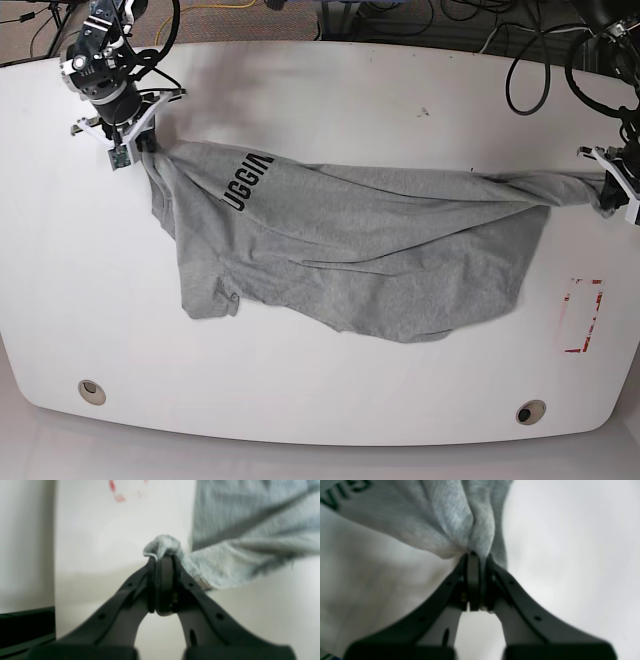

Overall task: Layout the t-shirt on the table in an organized manner, then fold the t-shirt properly
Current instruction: 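Lay the stretched shirt flat on the table and open the right gripper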

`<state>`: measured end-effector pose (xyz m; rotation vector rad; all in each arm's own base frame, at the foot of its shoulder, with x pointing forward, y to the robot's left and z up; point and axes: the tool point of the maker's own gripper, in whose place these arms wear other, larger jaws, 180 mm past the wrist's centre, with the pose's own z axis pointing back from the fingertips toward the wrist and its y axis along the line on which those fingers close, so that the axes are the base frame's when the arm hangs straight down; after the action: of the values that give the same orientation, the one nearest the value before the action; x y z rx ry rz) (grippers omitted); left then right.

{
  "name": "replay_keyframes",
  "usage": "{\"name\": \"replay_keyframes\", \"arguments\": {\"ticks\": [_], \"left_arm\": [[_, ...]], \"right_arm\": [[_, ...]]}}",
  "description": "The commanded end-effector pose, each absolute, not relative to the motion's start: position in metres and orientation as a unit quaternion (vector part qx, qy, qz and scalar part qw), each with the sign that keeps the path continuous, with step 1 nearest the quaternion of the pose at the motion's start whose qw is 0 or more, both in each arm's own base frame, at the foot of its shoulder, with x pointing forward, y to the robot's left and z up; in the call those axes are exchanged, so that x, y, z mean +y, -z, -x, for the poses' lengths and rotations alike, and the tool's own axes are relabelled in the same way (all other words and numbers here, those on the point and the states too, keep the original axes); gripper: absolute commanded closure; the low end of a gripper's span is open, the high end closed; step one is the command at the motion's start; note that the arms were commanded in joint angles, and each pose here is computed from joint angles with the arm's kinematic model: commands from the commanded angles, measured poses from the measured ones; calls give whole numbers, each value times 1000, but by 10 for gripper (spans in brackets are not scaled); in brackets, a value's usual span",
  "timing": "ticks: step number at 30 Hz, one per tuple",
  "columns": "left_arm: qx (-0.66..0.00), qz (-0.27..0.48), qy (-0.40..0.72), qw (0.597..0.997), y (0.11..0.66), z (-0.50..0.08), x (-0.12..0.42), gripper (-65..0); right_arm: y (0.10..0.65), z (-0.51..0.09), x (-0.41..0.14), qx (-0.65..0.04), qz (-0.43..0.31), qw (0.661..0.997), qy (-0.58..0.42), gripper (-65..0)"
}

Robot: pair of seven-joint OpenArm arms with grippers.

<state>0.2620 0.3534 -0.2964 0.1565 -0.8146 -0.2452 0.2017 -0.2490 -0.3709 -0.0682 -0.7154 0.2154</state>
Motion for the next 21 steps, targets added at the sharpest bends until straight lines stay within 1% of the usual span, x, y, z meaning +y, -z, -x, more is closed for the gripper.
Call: {"name": "replay_keyframes", "arguments": {"ticks": [1, 4, 8, 21], "left_arm": [[-415, -89, 117, 898, 281, -270, 367, -6], [-409, -85, 110, 902, 286, -268, 371, -6], [-404, -98, 118, 902, 279, -268, 382, -6], [-405, -113, 108, 901, 272, -265, 393, -6]], "right_arm": [[367, -202, -259, -355, 42, 928, -102, 0], [370, -199, -266, -348, 47, 931, -98, 0], [370, -196, -275, -344, 55, 933, -90, 0], [369, -191, -281, -340, 59, 933, -97, 0]]}}
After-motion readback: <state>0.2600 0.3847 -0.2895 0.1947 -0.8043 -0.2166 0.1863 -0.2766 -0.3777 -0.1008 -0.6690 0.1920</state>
